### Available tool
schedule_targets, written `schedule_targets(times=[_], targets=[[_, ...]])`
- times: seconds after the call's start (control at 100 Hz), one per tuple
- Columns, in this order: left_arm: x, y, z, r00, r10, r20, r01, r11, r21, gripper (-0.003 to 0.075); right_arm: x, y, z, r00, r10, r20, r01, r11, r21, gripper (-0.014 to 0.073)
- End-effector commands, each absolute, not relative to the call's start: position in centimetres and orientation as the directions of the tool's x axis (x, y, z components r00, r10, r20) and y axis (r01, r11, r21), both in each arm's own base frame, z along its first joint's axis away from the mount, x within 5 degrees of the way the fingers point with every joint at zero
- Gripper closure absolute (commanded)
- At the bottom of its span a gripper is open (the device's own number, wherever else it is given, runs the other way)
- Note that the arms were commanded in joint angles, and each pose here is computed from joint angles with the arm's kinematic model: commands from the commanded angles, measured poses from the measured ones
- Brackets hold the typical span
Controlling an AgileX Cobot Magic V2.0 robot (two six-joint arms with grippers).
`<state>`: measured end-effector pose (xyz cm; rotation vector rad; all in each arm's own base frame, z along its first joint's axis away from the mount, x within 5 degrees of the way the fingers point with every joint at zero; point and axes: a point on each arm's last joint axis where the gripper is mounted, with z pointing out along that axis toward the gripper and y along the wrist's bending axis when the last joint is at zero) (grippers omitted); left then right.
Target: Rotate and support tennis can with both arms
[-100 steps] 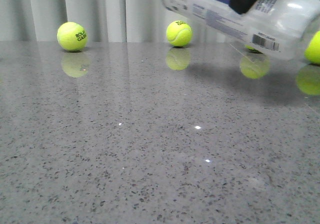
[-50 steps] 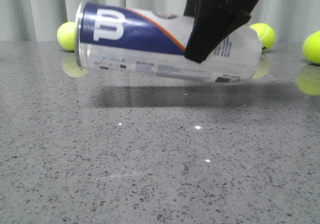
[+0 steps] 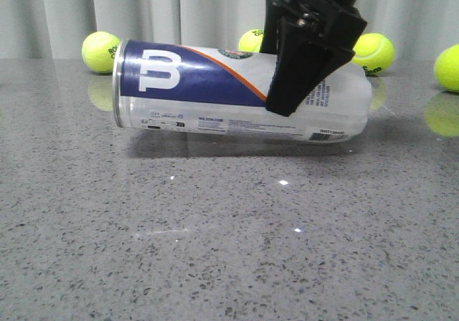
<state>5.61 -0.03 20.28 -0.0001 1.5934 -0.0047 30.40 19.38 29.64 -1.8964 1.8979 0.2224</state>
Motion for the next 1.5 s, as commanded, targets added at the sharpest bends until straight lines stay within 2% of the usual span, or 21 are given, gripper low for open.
schedule_targets(times=[0.0,0.04,0.12,0.42,0.71,0.76,0.83,1.04,1.15,1.23,1.29,1.39,1.49], targets=[[5.5,0.0,19.6,0.040,-0.017,-0.999,0.007,1.000,-0.017,0.0739,30.1,19.3,32.2,0.078,-0.885,-0.459,-0.962,0.053,-0.267,-0.0043],[5.5,0.0,19.6,0.040,-0.017,-0.999,0.007,1.000,-0.017,0.0739,30.1,19.3,32.2,0.079,-0.886,-0.458,-0.962,0.053,-0.268,-0.0074],[5.5,0.0,19.6,0.040,-0.017,-0.999,0.007,1.000,-0.017,0.0739,30.1,19.3,32.2,0.079,-0.886,-0.457,-0.962,0.053,-0.269,-0.0050],[5.5,0.0,19.6,0.040,-0.017,-0.999,0.007,1.000,-0.017,0.0739,29.8,19.0,32.8,0.090,-0.888,-0.452,-0.955,0.051,-0.292,-0.0050],[5.5,0.0,19.6,0.040,-0.017,-0.999,0.007,1.000,-0.017,0.0739,27.6,17.5,36.8,0.146,-0.876,-0.460,-0.911,0.062,-0.407,-0.0043],[5.5,0.0,19.6,0.040,-0.017,-0.999,0.007,1.000,-0.017,0.0739,27.1,17.2,37.6,0.155,-0.870,-0.467,-0.902,0.068,-0.426,-0.0009],[5.5,0.0,19.6,0.040,-0.017,-0.999,0.007,1.000,-0.017,0.0739,26.3,16.8,38.7,0.160,-0.862,-0.481,-0.891,0.084,-0.447,0.0102],[5.5,0.0,19.6,0.040,-0.017,-0.999,0.007,1.000,-0.017,0.0739,24.6,15.8,40.8,0.091,-0.827,-0.554,-0.877,0.197,-0.438,0.0674],[5.5,0.0,19.6,0.040,-0.017,-0.999,0.007,1.000,-0.017,0.0739,24.0,15.7,41.6,0.054,-0.795,-0.604,-0.877,0.252,-0.410,0.0655],[5.5,0.0,19.6,0.040,-0.017,-0.999,0.007,1.000,-0.017,0.0739,23.5,15.7,42.3,-0.058,-0.715,-0.697,-0.869,0.380,-0.318,0.0655],[5.5,0.0,19.6,0.040,-0.017,-0.999,0.007,1.000,-0.017,0.0739,23.2,15.6,42.8,-0.194,-0.619,-0.761,-0.839,0.507,-0.199,0.0655],[5.5,0.0,19.6,0.040,-0.017,-0.999,0.007,1.000,-0.017,0.0739,22.7,15.1,43.3,-0.352,-0.463,-0.813,-0.762,0.647,-0.038,0.0655],[5.5,0.0,19.6,0.040,-0.017,-0.999,0.007,1.000,-0.017,0.0739,21.9,14.5,43.4,-0.437,-0.307,-0.846,-0.679,0.729,0.086,0.0655]])
